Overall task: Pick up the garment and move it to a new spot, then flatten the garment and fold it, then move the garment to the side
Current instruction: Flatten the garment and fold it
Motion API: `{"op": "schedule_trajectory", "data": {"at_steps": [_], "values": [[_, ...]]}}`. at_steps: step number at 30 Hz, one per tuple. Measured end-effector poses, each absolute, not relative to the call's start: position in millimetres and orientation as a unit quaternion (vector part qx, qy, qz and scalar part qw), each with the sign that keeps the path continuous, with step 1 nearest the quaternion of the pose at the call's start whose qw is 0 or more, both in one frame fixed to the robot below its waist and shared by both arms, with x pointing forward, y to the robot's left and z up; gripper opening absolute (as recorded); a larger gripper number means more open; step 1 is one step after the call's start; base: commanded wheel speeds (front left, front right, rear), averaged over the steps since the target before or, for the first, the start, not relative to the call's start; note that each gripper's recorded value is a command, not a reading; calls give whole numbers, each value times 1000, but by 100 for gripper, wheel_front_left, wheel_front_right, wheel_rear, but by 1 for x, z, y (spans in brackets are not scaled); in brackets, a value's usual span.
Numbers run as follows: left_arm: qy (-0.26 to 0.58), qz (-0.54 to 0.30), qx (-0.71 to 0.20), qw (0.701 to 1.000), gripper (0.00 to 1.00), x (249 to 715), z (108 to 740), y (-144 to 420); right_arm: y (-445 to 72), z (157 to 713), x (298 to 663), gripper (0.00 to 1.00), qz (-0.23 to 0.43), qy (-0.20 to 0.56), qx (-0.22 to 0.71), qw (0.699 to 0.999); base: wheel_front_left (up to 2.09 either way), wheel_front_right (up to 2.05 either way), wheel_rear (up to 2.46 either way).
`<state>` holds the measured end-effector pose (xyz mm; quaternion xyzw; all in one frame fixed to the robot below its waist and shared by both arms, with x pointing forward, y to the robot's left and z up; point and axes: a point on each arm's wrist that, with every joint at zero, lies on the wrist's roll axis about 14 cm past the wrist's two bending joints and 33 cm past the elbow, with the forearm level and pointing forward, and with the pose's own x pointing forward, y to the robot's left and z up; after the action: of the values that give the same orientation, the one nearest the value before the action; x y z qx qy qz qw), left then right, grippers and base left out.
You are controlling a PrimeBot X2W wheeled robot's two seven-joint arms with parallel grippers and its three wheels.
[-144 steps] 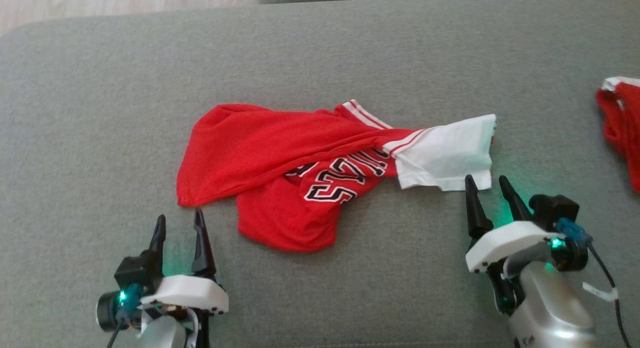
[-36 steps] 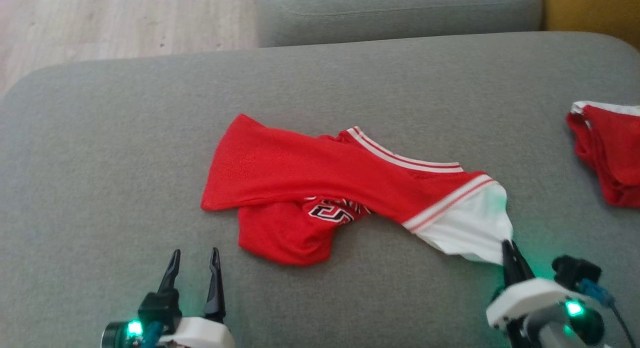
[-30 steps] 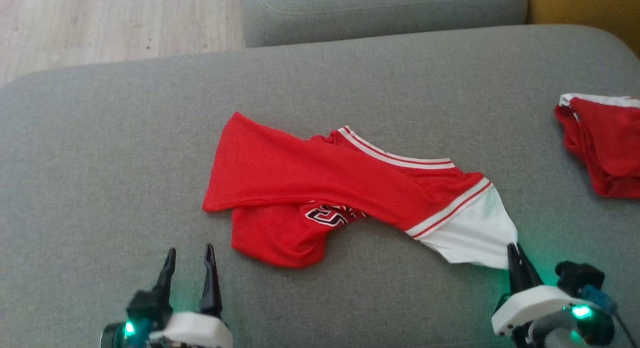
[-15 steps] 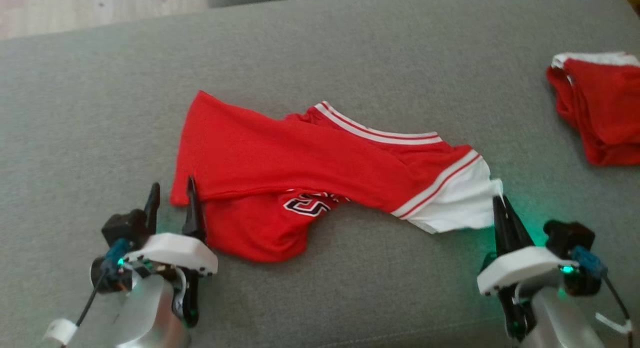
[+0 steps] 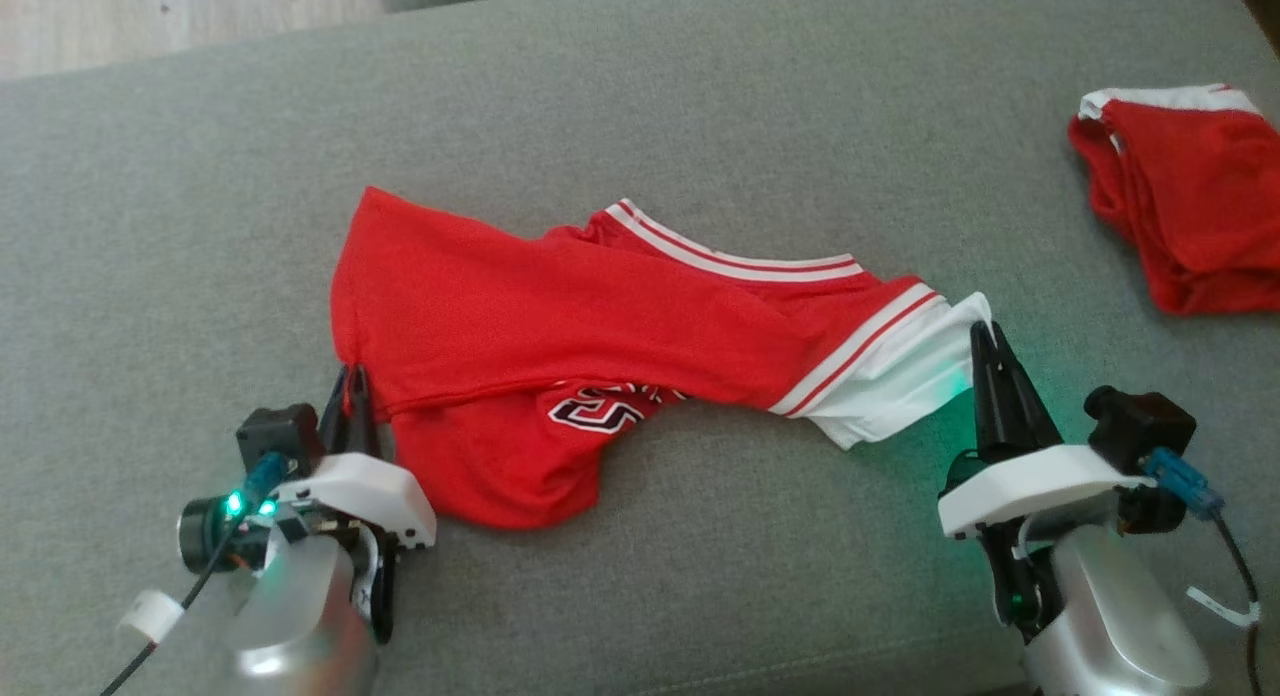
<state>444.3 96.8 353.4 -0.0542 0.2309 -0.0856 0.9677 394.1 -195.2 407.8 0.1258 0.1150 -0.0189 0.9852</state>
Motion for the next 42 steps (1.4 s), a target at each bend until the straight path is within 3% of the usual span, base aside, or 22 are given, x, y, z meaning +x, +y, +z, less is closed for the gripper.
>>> {"op": "schedule_trajectory", "data": {"at_steps": [5, 10, 18, 27, 33, 42], "values": [[199, -82, -67, 974, 0, 442, 376, 100, -190, 428, 399, 0, -8, 86, 130, 988, 0, 0, 0], [107, -82, -64, 989, 0, 452, 433, 107, -182, 473, 412, 0, 10, 21, 141, 990, 0, 0, 0], [-89, -109, -23, 990, 0, 468, 577, 122, -182, 617, 438, 0, 57, -162, 144, 975, 0, 0, 0], [-239, -107, 25, 965, 0, 455, 723, 144, -163, 761, 427, 0, 127, -314, 117, 933, 0, 0, 0], [-264, -103, 39, 958, 0, 456, 761, 149, -152, 800, 432, 0, 146, -339, 99, 924, 0, 0, 0], [-210, -72, 34, 974, 0, 509, 729, 161, -152, 787, 499, 0, 121, -295, 59, 946, 0, 0, 0]]}}
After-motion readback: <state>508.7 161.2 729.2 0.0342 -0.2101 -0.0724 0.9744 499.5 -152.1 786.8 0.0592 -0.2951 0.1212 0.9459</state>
